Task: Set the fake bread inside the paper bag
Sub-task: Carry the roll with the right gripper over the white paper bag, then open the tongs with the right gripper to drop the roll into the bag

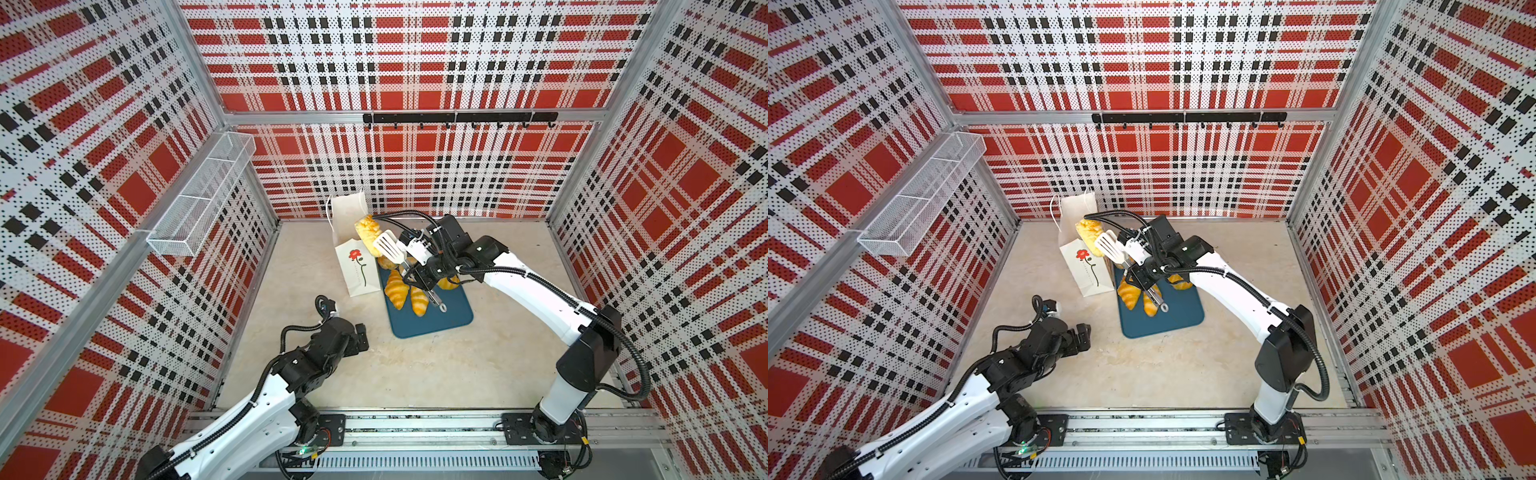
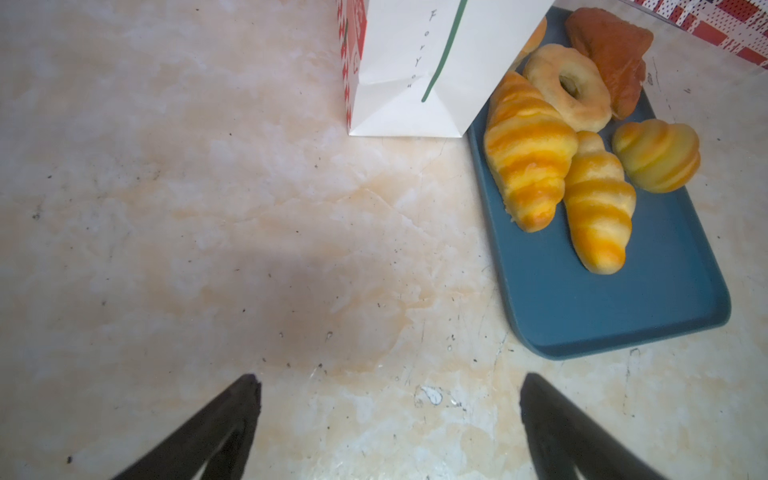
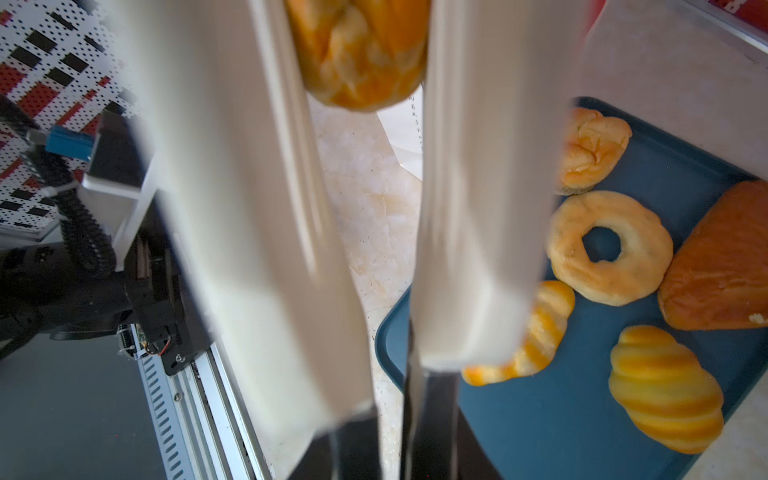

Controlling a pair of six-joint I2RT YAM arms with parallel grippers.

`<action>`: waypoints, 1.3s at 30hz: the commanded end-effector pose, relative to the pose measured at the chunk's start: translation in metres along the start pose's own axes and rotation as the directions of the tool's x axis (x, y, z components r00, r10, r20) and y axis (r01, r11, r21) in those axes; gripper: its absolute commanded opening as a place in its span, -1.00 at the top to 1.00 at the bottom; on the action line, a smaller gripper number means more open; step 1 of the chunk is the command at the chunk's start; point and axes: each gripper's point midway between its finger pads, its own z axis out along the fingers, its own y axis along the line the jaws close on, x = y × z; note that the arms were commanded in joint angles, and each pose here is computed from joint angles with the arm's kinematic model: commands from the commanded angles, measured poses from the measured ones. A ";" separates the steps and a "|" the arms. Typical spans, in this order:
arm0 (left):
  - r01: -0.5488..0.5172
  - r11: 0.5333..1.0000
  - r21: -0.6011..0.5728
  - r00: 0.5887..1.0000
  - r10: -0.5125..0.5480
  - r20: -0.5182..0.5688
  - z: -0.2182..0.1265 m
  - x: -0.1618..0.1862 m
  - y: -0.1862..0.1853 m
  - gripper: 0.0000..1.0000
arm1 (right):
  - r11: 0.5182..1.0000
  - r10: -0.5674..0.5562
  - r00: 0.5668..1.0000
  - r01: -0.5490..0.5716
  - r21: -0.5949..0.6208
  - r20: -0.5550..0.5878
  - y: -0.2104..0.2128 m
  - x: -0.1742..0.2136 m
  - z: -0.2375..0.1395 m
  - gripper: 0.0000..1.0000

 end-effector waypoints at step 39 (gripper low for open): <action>-0.050 0.998 0.050 0.999 0.049 0.022 0.001 -0.009 -0.022 -0.99 | 0.984 -0.044 0.993 0.025 0.178 0.106 -0.029 -0.089 0.040 0.34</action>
